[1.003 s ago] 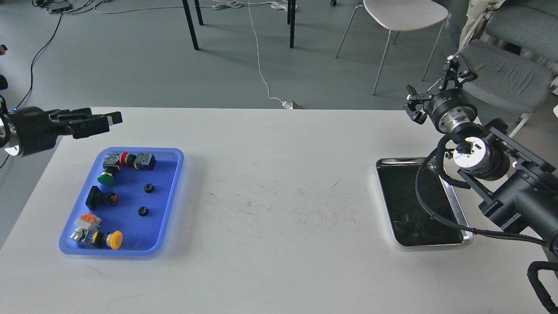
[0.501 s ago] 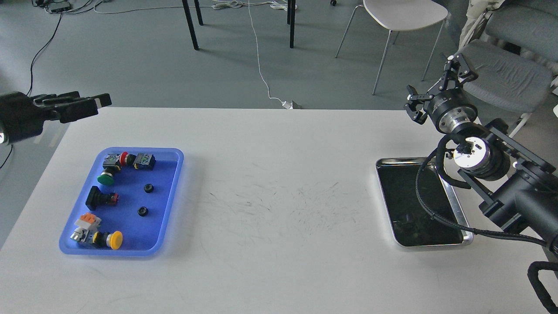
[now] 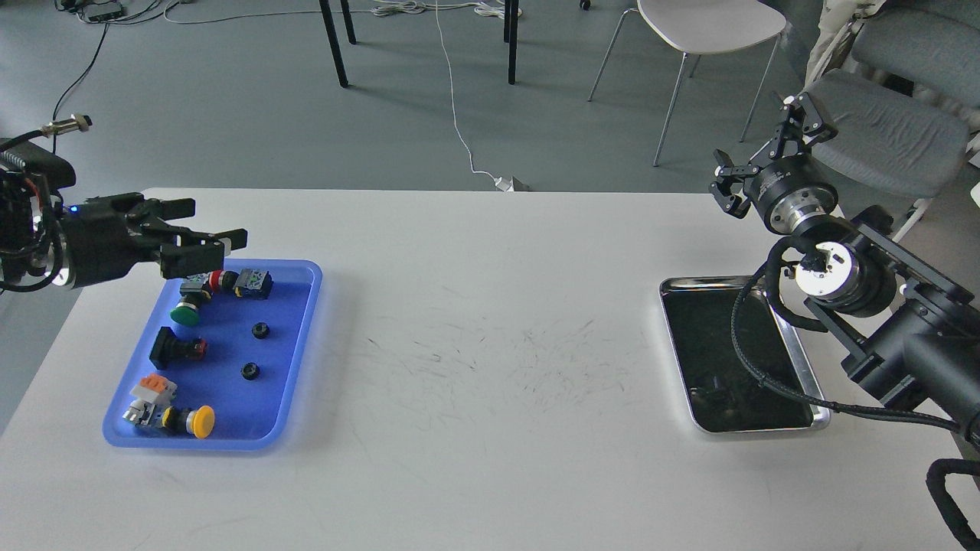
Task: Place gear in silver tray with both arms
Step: 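Lower the left hand into the blue tray toward a black gear, then close the left hand around the small black gear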
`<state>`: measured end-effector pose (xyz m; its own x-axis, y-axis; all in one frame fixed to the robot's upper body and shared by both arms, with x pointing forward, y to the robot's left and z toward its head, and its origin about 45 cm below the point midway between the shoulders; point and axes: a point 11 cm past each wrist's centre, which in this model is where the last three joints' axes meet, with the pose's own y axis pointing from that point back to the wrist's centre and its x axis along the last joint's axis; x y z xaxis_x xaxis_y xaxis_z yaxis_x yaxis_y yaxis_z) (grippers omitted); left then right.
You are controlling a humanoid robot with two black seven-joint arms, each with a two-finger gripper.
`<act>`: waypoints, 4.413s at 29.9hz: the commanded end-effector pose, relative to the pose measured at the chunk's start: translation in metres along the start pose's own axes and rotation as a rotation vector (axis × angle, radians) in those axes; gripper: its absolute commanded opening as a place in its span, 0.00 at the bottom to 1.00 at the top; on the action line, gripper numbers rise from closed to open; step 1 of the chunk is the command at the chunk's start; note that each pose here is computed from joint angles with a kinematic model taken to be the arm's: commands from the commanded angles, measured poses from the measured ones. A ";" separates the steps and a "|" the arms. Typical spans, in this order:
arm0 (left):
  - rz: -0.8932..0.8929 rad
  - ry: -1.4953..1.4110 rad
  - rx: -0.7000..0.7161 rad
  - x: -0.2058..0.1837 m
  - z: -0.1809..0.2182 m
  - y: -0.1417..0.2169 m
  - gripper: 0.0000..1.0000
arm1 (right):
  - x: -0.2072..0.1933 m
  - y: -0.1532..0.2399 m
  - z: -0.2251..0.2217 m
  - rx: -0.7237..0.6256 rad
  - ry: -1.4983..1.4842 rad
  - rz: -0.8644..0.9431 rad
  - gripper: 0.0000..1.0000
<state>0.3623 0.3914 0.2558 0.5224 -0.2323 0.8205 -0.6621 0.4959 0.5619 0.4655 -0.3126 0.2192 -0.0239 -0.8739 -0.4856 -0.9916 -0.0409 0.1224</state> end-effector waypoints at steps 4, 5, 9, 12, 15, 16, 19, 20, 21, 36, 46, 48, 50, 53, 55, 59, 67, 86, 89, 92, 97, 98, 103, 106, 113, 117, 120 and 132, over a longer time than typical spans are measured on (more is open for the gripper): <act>-0.041 -0.041 -0.040 -0.015 0.013 -0.017 0.99 | 0.001 0.001 0.001 -0.002 -0.001 0.002 0.99; -0.042 -0.037 -0.050 -0.016 0.015 -0.021 0.99 | 0.003 0.002 0.003 -0.005 -0.003 0.005 0.99; -0.061 -0.024 -0.070 -0.028 0.022 -0.025 0.99 | 0.004 0.002 0.002 -0.002 -0.006 0.002 0.99; -0.068 -0.006 -0.086 -0.036 0.027 -0.030 0.99 | 0.012 0.005 -0.011 0.018 0.004 0.006 0.99; -0.057 -0.005 -0.094 -0.037 0.030 -0.034 0.99 | 0.010 0.007 -0.018 0.031 0.003 -0.006 0.99; -0.057 -0.003 -0.093 -0.039 0.029 -0.034 0.99 | 0.011 0.007 -0.019 0.035 0.004 -0.005 0.99; -0.067 0.011 -0.086 -0.048 0.027 -0.033 0.99 | 0.011 0.007 -0.023 0.049 -0.006 0.002 0.99; -0.063 0.011 -0.088 -0.050 0.028 -0.034 0.99 | 0.011 0.006 -0.025 0.055 -0.011 0.003 0.99; -0.056 0.010 -0.090 -0.051 0.029 -0.034 0.99 | 0.013 0.006 -0.027 0.061 -0.014 0.008 0.99; -0.074 0.034 -0.063 -0.091 0.023 -0.041 0.98 | 0.019 0.008 -0.043 0.114 0.004 0.011 0.99; -0.153 -0.060 -0.074 -0.105 0.024 -0.039 0.98 | 0.020 0.008 -0.042 0.111 0.005 0.013 0.99; -0.153 -0.064 -0.069 -0.104 0.022 -0.040 0.98 | 0.019 0.008 -0.042 0.111 0.007 0.011 0.99; -0.154 -0.065 -0.064 -0.106 0.021 -0.044 0.98 | 0.019 0.008 -0.041 0.111 0.006 0.012 0.99; -0.148 -0.067 -0.064 -0.104 0.021 -0.048 0.97 | 0.020 0.008 -0.042 0.111 0.007 0.013 0.99; -0.146 -0.069 -0.055 -0.103 0.018 -0.050 0.93 | 0.020 0.008 -0.042 0.111 0.007 0.013 0.99; -0.128 -0.078 -0.056 -0.098 0.019 -0.057 0.93 | 0.020 0.009 -0.041 0.110 0.007 0.014 0.99; -0.134 -0.092 -0.037 -0.108 0.014 -0.066 0.92 | 0.020 0.009 -0.041 0.110 0.008 0.013 0.99; -0.122 -0.160 0.018 -0.123 -0.006 -0.062 0.79 | 0.018 0.008 -0.038 0.106 0.009 0.010 0.99; -0.119 -0.161 0.019 -0.122 -0.006 -0.061 0.79 | 0.018 0.008 -0.038 0.107 0.009 0.009 0.99; -0.121 -0.164 0.021 -0.123 -0.007 -0.061 0.79 | 0.017 0.008 -0.037 0.105 0.009 0.007 0.99; -0.131 -0.164 0.011 -0.128 -0.004 -0.062 0.76 | 0.018 0.008 -0.035 0.101 0.009 0.010 0.99; -0.134 -0.165 0.010 -0.129 -0.004 -0.062 0.75 | 0.018 0.008 -0.035 0.101 0.009 0.010 0.99; -0.116 -0.167 -0.004 -0.128 0.002 -0.067 0.73 | 0.018 0.008 -0.036 0.102 0.010 0.010 0.99; -0.117 -0.171 0.001 -0.128 0.000 -0.068 0.71 | 0.018 0.008 -0.034 0.096 0.015 0.009 0.99; -0.103 -0.192 0.008 -0.129 -0.003 -0.065 0.63 | 0.017 0.008 -0.031 0.092 0.015 0.008 0.99; -0.124 -0.199 0.006 -0.135 -0.004 -0.063 0.59 | 0.018 0.008 -0.030 0.091 0.017 0.009 0.99; -0.127 -0.199 0.006 -0.136 -0.004 -0.062 0.57 | 0.017 0.008 -0.030 0.090 0.015 0.008 0.99; -0.128 -0.198 0.005 -0.137 -0.003 -0.063 0.46 | 0.017 0.009 -0.029 0.089 0.015 0.009 0.99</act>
<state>0.3346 0.3954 0.1082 0.4870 -0.4520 0.7474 -0.6014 0.4470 0.6622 0.4605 -0.3424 0.2374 -0.0307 -0.8814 -0.4714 -0.9988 0.0090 0.0481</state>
